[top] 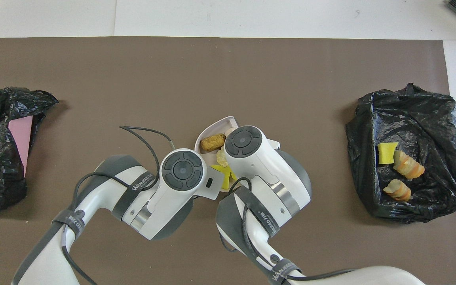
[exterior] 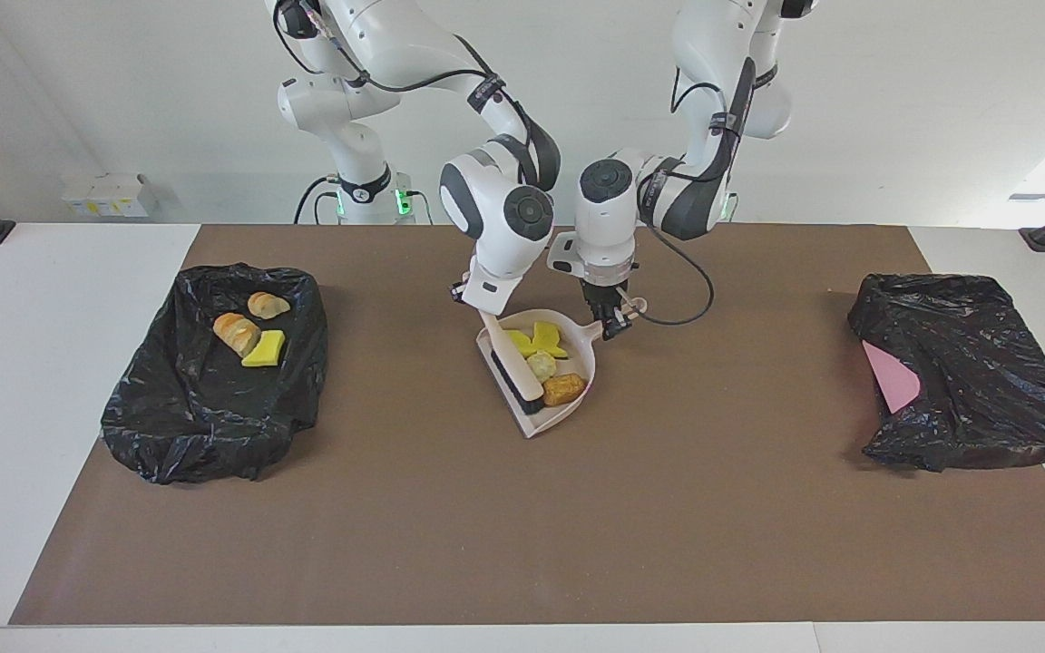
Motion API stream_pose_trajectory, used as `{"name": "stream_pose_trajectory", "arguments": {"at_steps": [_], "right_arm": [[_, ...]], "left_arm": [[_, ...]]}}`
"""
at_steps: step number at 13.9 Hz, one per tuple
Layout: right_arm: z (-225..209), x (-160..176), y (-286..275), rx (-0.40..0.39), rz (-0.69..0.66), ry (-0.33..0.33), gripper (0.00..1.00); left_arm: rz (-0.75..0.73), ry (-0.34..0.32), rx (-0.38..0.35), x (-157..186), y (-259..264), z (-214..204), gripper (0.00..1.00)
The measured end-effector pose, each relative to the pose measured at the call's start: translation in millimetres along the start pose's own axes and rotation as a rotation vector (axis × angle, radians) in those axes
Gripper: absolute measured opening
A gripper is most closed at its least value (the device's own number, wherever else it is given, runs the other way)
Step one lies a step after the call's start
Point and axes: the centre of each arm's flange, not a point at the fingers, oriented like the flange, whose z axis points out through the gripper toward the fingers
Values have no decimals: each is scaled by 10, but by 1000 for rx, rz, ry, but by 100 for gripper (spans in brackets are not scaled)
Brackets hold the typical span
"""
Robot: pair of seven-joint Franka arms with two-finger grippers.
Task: Sweep and dump trash in bin
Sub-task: 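Sweep the last pieces into the dustpan with the right gripper's brush, then carry the loaded dustpan with the left gripper over the farther-side trash bag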
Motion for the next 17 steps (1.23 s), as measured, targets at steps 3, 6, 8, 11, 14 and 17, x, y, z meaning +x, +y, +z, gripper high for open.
{"name": "stream_pose_trajectory", "arguments": {"at_steps": [3,6,8,11,14,17], "right_arm": [[-267,-165,152,59,51,11,26],[-388,-303,166,79,172,-10,26],[-435,-408,99,99,241,-48,26],[-526,-568,-137,205,396,-98,26],[-453,-820,-670,222,458,-94,26],[-229,-1139,-1081,256,456,-60,26]], "left_arm": [[25,9,5,-163,-258,16,31],[50,11,5,-408,-576,45,31],[58,18,10,-575,-797,33,31],[77,34,22,-816,-1122,-55,31],[96,49,6,-1071,-1419,-280,31],[117,63,-25,-1371,-1726,-699,31]]}}
